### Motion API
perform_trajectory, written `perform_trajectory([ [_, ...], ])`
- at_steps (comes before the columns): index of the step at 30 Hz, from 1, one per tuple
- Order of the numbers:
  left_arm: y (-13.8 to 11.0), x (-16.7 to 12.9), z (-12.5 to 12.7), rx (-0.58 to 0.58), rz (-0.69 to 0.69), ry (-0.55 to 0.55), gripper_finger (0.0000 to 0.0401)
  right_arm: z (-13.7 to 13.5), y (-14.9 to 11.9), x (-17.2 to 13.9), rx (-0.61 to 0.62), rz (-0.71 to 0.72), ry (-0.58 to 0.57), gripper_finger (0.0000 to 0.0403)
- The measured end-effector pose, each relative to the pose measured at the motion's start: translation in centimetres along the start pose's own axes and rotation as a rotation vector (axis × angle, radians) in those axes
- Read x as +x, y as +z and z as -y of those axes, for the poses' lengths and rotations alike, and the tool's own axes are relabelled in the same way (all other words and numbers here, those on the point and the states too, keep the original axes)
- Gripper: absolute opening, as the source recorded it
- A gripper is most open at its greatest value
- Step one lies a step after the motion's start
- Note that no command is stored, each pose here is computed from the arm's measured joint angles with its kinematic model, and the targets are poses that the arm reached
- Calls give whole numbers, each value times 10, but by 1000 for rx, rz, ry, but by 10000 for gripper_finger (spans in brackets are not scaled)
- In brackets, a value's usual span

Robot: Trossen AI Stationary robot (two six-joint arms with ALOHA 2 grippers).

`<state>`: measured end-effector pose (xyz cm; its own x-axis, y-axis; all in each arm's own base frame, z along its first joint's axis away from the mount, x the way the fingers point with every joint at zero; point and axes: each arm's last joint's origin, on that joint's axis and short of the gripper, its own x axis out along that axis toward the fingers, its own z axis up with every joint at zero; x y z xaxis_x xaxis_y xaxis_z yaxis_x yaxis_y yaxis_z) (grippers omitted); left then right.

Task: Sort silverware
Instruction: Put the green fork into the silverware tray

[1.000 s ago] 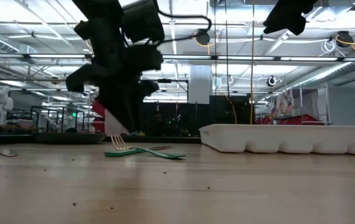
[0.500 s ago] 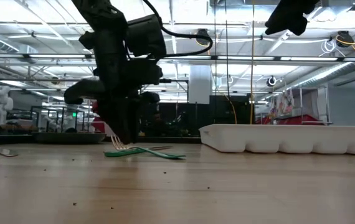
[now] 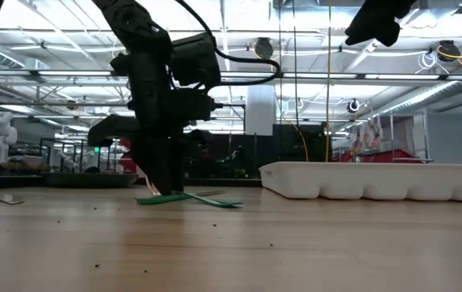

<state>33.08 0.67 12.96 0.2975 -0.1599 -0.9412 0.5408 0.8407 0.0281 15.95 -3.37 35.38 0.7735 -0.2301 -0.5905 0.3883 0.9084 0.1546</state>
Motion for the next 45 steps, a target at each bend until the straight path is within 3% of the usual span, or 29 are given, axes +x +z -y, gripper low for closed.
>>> perform_trajectory([
  [7,-2,7,0,1,-16,-9,92,0,-1,0,-1,-10,-2,126],
  [12,-4,7,-3,-9,-14,-8,22,0,-1,0,-1,-9,-3,126],
  [16,-4,7,-4,-24,-16,-2,13,0,-1,0,0,-10,-3,126],
  [26,-2,-15,3,-208,-17,29,10,0,-1,0,3,-10,-4,125],
  [32,10,-59,1,-379,20,139,10,1,-1,-1,28,-4,-6,125],
  [39,45,-118,-14,-722,279,276,10,3,-4,-20,151,58,9,125],
  [45,77,-162,-37,-938,623,349,10,7,-13,-48,231,127,36,125],
])
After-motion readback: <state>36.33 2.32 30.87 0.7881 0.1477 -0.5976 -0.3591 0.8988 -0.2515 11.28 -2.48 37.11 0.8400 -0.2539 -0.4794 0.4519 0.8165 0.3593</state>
